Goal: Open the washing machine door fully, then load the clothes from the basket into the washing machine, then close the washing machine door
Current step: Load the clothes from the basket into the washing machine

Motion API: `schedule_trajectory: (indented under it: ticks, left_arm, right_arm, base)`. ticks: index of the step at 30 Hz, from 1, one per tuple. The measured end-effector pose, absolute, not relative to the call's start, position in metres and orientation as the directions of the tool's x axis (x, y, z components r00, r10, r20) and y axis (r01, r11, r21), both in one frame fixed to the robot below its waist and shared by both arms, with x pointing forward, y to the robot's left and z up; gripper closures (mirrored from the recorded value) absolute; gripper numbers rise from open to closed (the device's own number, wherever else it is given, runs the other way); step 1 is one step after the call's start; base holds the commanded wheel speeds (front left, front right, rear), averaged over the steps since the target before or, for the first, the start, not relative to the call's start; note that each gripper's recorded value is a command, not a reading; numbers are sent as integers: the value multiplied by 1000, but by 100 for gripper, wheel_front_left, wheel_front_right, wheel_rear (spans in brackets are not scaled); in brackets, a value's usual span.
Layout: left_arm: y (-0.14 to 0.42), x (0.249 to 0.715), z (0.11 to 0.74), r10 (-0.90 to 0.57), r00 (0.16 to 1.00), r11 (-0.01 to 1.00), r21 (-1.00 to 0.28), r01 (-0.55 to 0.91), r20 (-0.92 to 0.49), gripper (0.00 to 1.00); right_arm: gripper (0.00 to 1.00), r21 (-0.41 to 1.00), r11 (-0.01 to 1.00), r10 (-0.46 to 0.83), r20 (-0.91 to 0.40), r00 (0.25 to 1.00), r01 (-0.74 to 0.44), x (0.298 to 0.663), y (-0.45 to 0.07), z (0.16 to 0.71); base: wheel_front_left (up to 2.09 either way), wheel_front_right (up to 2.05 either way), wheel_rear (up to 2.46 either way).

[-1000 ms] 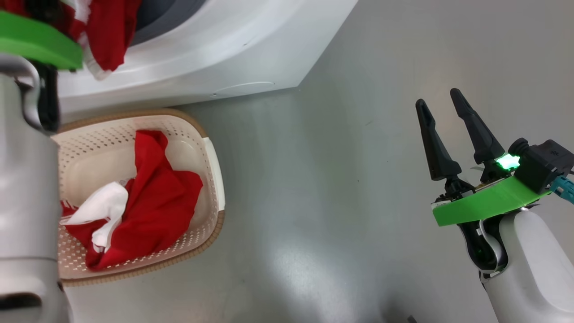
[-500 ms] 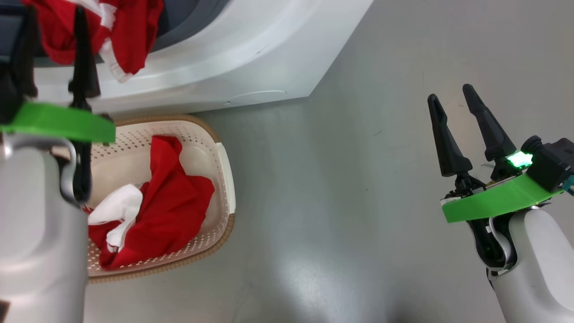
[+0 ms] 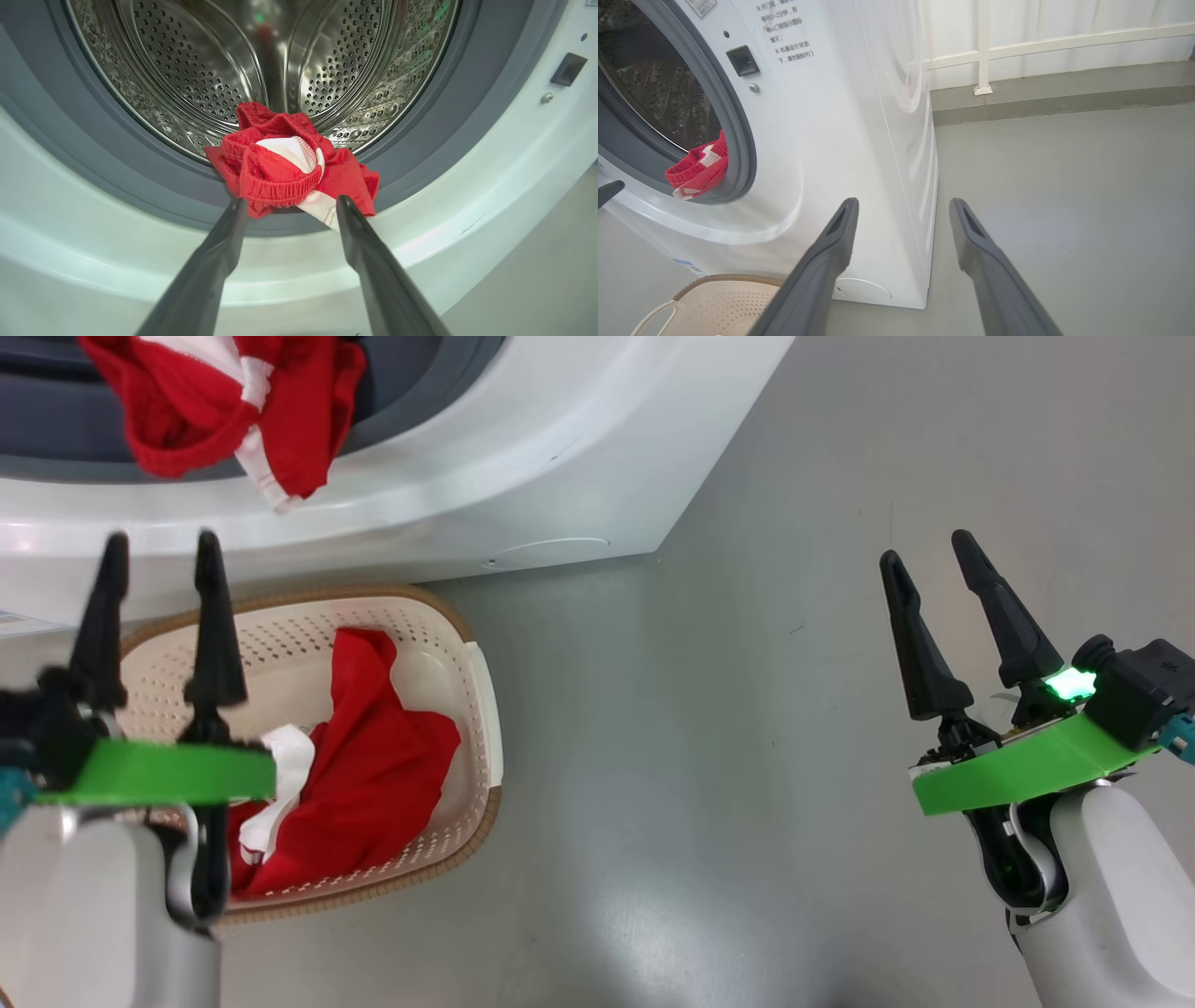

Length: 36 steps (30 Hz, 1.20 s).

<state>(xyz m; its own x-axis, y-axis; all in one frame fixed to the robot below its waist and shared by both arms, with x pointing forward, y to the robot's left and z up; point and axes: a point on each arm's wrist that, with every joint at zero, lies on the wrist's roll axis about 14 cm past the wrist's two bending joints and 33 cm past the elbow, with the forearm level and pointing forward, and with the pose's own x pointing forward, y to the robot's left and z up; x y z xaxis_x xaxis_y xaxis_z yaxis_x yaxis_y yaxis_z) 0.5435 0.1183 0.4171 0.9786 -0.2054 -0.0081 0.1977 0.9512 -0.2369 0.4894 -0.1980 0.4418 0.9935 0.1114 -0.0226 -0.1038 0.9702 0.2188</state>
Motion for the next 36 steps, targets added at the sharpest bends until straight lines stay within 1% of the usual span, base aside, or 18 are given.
schedule_trajectory:
  ticks: [7, 12, 19, 36]
  left_arm:
    - [122, 521, 411, -210, 977, 957, -213, 199, -29, 0]
    - [119, 508, 406, -209, 977, 955, -225, 193, -50, 0]
    - [113, 506, 410, -207, 978, 949, -249, 192, -38, 0]
    - [110, 506, 404, -216, 975, 950, -243, 195, -60, 0]
  right_arm:
    - [0, 214, 971, 115, -24, 993, -107, 490, -198, 442]
    - [0, 213, 971, 113, -20, 993, -106, 490, -199, 443]
    - [0, 213, 971, 114, -14, 993, -108, 491, -199, 445]
    - [0, 212, 971, 117, -12, 993, -112, 492, -198, 445]
  base:
    - [0, 0, 0]
    - [0, 0, 0]
    - [0, 0, 0]
    - [0, 0, 0]
